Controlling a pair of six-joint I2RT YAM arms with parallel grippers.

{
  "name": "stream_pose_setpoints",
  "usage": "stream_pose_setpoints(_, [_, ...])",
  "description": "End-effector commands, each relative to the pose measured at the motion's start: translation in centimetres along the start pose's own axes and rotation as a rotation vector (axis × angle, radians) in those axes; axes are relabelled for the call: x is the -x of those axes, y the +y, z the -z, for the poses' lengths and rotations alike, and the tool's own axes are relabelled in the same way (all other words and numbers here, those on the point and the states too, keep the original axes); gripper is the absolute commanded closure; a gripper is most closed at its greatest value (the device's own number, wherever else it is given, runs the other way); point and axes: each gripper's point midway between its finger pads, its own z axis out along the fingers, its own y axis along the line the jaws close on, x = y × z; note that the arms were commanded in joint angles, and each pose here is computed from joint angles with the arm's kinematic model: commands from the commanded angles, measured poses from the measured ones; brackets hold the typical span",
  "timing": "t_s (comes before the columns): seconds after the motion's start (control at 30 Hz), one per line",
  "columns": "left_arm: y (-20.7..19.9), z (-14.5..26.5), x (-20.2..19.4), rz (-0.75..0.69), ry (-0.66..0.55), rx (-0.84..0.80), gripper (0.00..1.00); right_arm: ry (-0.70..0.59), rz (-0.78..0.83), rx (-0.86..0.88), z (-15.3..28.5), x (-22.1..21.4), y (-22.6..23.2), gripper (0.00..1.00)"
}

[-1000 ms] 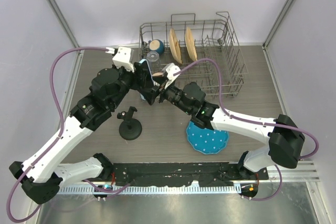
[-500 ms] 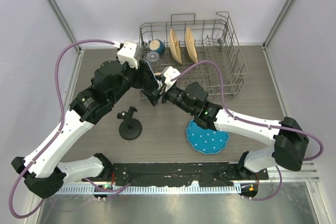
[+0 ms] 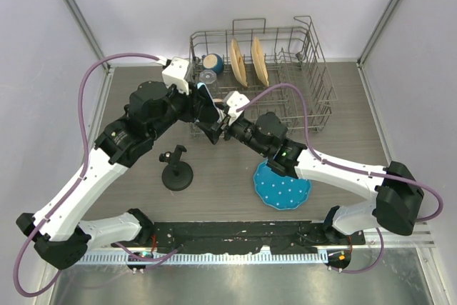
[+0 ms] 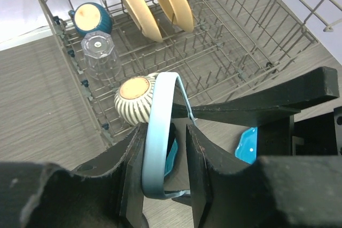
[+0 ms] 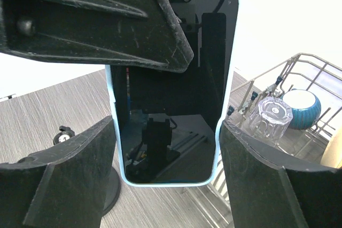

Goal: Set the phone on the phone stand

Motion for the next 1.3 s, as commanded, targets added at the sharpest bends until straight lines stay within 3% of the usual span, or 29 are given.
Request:
stream_pose_setpoints(0.0, [-1.4,0.4,1.4,0.006,-0.02,-0.074,0.62,-0.21,-0.01,-0.01,1.1,6.5,-1.2,0.99])
stream_pose_setpoints(0.43, [-1.8,0.0,1.0,0.01,-0.001,-0.1,0.68,-0.204,0.003,0.076,1.0,6.2,-0.1,0.99])
stream_pose_setpoints(0.57, [-1.9,-0.2,0.9,0.009,0.007,-0.102,0.59,-0.196,0.012,0.073,1.0,6.1,-0.2,0.99])
stream_pose_setpoints(0.7, [-1.8,-0.4,0.7,0.007,0.016,-0.099,0.57,-0.193,0.015,0.073,0.9,6.1,-0.2,0.99])
stream_pose_setpoints(0.9, [-1.7,-0.5,0.7,0.005,0.018,-0.097,0.78,-0.19,0.017,0.067,0.9,6.0,-0.3,0.99])
stream_pose_setpoints(0.97, [-1.3,-0.7,0.7,0.004,0.015,-0.076,0.98,-0.189,0.016,0.058,0.9,6.0,-0.4,0.99])
stream_pose_setpoints(1.07, [-0.8,-0.8,0.8,0.008,0.005,-0.042,1.0,-0.176,0.01,0.002,0.7,5.6,-1.4,0.98])
stream_pose_setpoints(1.13, [-0.4,-0.7,1.3,0.012,-0.021,-0.02,1.0,-0.173,0.002,-0.052,0.7,5.6,-2.4,0.83])
stream_pose_setpoints(1.17, [-0.2,-0.6,1.2,0.018,-0.032,-0.014,1.0,-0.172,-0.006,-0.07,0.7,5.6,-2.7,0.61])
stream_pose_setpoints(1.27, [0.5,0.3,2.5,0.048,-0.101,0.017,1.0,-0.173,-0.013,-0.112,1.0,6.0,-3.4,0.35])
